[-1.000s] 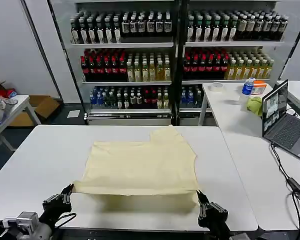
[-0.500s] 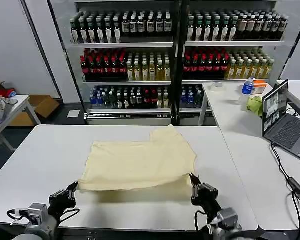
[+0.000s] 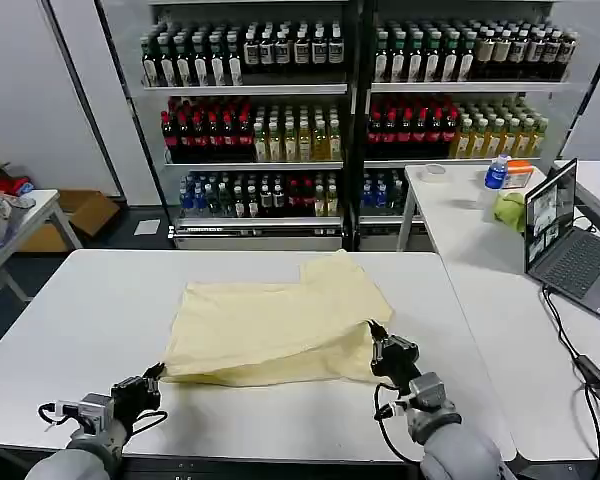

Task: Fold and organize the clothes.

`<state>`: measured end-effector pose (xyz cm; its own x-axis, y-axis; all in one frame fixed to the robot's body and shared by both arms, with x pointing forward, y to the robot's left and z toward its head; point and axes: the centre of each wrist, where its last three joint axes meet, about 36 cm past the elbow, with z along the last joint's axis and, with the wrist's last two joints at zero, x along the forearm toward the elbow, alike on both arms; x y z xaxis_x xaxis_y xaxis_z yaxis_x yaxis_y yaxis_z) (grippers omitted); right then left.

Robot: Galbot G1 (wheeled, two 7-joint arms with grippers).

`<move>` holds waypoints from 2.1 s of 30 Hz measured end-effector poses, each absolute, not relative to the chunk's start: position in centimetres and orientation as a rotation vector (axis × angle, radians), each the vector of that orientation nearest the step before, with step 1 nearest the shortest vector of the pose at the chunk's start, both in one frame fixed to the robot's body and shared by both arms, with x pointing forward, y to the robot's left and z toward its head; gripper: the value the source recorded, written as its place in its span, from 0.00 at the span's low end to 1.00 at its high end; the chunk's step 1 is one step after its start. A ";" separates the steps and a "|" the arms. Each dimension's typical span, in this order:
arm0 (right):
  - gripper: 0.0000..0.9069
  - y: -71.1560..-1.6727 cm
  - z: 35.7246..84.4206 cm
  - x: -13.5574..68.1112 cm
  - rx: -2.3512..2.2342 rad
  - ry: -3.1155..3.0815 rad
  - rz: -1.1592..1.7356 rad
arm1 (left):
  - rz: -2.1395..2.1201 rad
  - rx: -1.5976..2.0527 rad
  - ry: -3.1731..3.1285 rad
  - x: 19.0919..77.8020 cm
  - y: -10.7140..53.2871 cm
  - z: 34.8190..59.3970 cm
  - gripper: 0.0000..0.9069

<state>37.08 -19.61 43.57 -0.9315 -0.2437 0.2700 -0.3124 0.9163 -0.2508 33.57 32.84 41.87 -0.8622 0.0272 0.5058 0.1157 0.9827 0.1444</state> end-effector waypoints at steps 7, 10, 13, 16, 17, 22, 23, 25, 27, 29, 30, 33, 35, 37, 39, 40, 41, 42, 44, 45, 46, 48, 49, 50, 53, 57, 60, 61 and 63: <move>1.00 -19.0 43.0 37.2 0.412 -2.837 0.445 | -0.222 -0.110 -2.610 34.3 32.8 41.3 1.00; 1.00 -19.0 42.9 37.1 0.403 -2.839 0.447 | -0.214 -0.113 -2.622 34.4 32.7 41.2 1.00; 1.00 -19.1 42.8 36.7 0.393 -2.841 0.444 | -0.206 -0.112 -2.633 34.4 32.7 41.2 1.00; 1.00 -19.2 42.7 36.0 0.380 -2.844 0.436 | -0.196 -0.111 -2.644 34.4 32.7 41.1 1.00; 1.00 -19.2 42.7 35.7 0.375 -2.843 0.429 | -0.191 -0.109 -2.649 34.3 32.7 41.1 1.00; 1.00 -19.6 42.7 34.0 0.333 -2.829 0.389 | -0.166 -0.106 -2.665 34.0 32.6 41.1 1.00; 1.00 -19.7 42.6 33.7 0.322 -2.825 0.381 | -0.160 -0.105 -2.668 33.9 32.6 41.2 1.00; 1.00 -20.0 42.6 33.0 0.295 -2.812 0.360 | -0.153 -0.105 -2.671 33.6 32.6 41.2 1.00; 1.00 -20.4 42.3 32.5 0.262 -2.791 0.335 | -0.143 -0.107 -2.666 33.4 32.5 41.1 1.00; 1.00 -20.8 42.1 32.0 0.229 -2.770 0.311 | -0.139 -0.108 -2.664 33.3 32.5 41.0 1.00; 1.00 -21.0 42.0 31.9 0.213 -2.760 0.300 | -0.138 -0.108 -2.662 33.3 32.5 40.9 1.00; 1.00 -21.2 41.7 31.6 0.178 -2.735 0.266 | -0.132 -0.111 -2.654 33.3 32.5 40.6 1.00; 1.00 -21.3 41.5 31.4 0.161 -2.720 0.245 | -0.128 -0.114 -2.649 33.4 32.5 40.4 1.00; 1.00 -21.3 41.3 31.4 0.148 -2.703 0.227 | -0.126 -0.116 -2.644 33.5 32.6 40.3 1.00; 1.00 -21.3 41.0 31.5 0.136 -2.686 0.210 | -0.123 -0.118 -2.639 33.7 32.6 40.1 1.00; 1.00 -21.3 40.9 31.6 0.132 -2.680 0.203 | -0.123 -0.117 -2.637 33.9 32.7 40.0 1.00; 1.00 -21.2 40.8 31.7 0.127 -2.673 0.195 | -0.123 -0.117 -2.635 34.0 32.8 39.9 1.00; 1.00 -21.2 40.7 31.8 0.124 -2.667 0.188 | -0.124 -0.117 -2.634 34.2 32.8 39.9 1.00; 1.00 -21.0 40.5 32.0 0.122 -2.654 0.174 | -0.125 -0.114 -2.631 34.5 32.9 39.7 1.00; 1.00 -20.9 40.3 32.2 0.122 -2.649 0.169 | -0.123 -0.112 -2.628 34.7 32.9 39.6 1.00; 1.00 -20.8 40.2 32.3 0.123 -2.645 0.165 | -0.122 -0.110 -2.626 34.8 33.0 39.6 1.00; 1.00 -20.7 40.0 32.5 0.126 -2.636 0.154 | -0.119 -0.105 -2.623 35.1 33.0 39.5 1.00; 1.00 -20.6 39.9 32.7 0.129 -2.633 0.148 | -0.117 -0.104 -2.622 35.2 33.1 39.4 0.98; 1.00 -20.5 39.9 32.8 0.131 -2.631 0.143 | -0.114 -0.101 -2.621 35.4 33.1 39.3 0.88; 0.41 -20.3 39.6 33.1 0.139 -2.628 0.131 | -0.111 -0.099 -2.622 35.8 33.2 39.1 0.21; 0.00 -20.2 39.3 33.4 0.154 -2.626 0.121 | -0.109 -0.102 -2.626 36.1 33.2 38.8 0.01; 0.00 -20.1 39.3 33.4 0.163 -2.627 0.115 | -0.106 -0.106 -2.629 36.4 33.2 38.7 0.01; 0.00 -20.1 39.3 33.3 0.165 -2.627 0.114 | -0.106 -0.106 -2.628 36.4 33.2 38.6 0.01; 0.00 -20.1 39.2 33.3 0.166 -2.627 0.111 | -0.103 -0.108 -2.624 36.4 33.3 38.4 0.01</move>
<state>33.26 -20.12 39.22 -0.8666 -0.0970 0.4894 -0.1380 0.9892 -0.0484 36.40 33.29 38.44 -0.8681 0.0574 0.4931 0.0960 0.9939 0.0534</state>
